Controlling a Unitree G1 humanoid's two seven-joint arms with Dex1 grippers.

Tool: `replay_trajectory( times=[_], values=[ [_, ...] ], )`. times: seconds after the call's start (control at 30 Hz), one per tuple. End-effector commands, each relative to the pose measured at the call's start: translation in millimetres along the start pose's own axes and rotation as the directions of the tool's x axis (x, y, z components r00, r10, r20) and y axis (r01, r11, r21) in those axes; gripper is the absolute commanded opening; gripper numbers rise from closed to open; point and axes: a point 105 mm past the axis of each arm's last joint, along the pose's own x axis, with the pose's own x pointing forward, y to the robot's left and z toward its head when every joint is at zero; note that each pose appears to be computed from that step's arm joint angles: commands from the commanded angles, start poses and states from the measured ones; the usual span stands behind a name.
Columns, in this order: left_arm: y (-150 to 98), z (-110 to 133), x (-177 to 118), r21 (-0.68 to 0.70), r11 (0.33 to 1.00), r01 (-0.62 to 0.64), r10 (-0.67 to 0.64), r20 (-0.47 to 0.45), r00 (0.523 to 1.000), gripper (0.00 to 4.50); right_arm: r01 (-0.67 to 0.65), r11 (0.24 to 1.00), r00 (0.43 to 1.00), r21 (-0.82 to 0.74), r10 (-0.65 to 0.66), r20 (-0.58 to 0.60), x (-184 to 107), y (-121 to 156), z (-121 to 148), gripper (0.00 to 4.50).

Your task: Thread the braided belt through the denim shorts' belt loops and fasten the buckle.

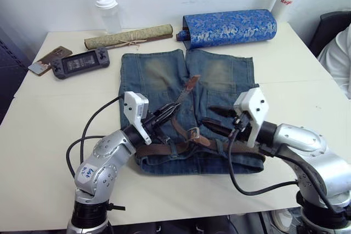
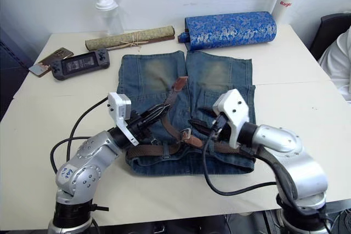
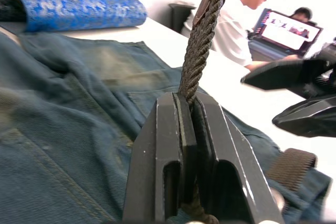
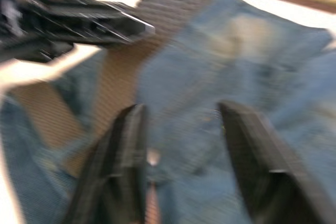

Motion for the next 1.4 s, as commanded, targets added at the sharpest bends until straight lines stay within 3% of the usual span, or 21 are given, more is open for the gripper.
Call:
replay_trajectory(
  times=[0.03, 0.1, 0.4, 0.7, 0.8, 0.93, 1.23, 1.4],
  values=[
    [-22, 17, -2, -0.016, 0.989, 0.146, -0.145, 0.063, 0.987, 0.00, -0.107, 0.987, 0.993, 0.123, 0.112, -0.035, 22, 28, -15, 0.20],
    [-23, 18, -2, -0.010, 0.988, 0.156, -0.155, 0.065, 0.986, 0.00, -0.118, 0.982, 0.989, 0.150, 0.129, -0.069, 24, 34, -25, 0.02],
    [-25, 37, -3, -0.009, 0.984, 0.177, -0.175, 0.117, 0.978, 0.00, -0.167, 0.970, 0.928, 0.179, 0.216, -0.302, 30, 66, -87, 0.02],
    [-10, 39, -24, -0.071, 0.984, 0.166, -0.161, 0.069, 0.984, 0.00, -0.125, 0.979, 0.924, 0.162, 0.175, -0.341, 32, 63, -102, 0.02],
    [0, 23, -37, -0.074, 0.990, 0.122, -0.123, -0.004, 0.992, 0.00, -0.123, 0.979, 0.931, 0.161, 0.170, -0.322, 31, 63, -98, 0.02],
    [14, 9, -42, -0.035, 0.999, 0.028, -0.029, -0.040, 0.999, 0.00, -0.118, 0.975, 0.964, 0.190, 0.158, -0.212, 29, 60, -74, 0.02],
    [11, 1, -34, -0.034, 0.999, 0.012, -0.013, -0.030, 0.999, 0.00, -0.068, 0.975, 0.993, 0.212, 0.087, -0.084, 11, 40, -30, 0.02],
    [10, 0, -32, -0.034, 0.999, 0.015, -0.016, -0.034, 0.999, 0.00, -0.097, 0.975, 0.985, 0.199, 0.122, -0.119, 5, 46, -31, 0.02]
  ],
)
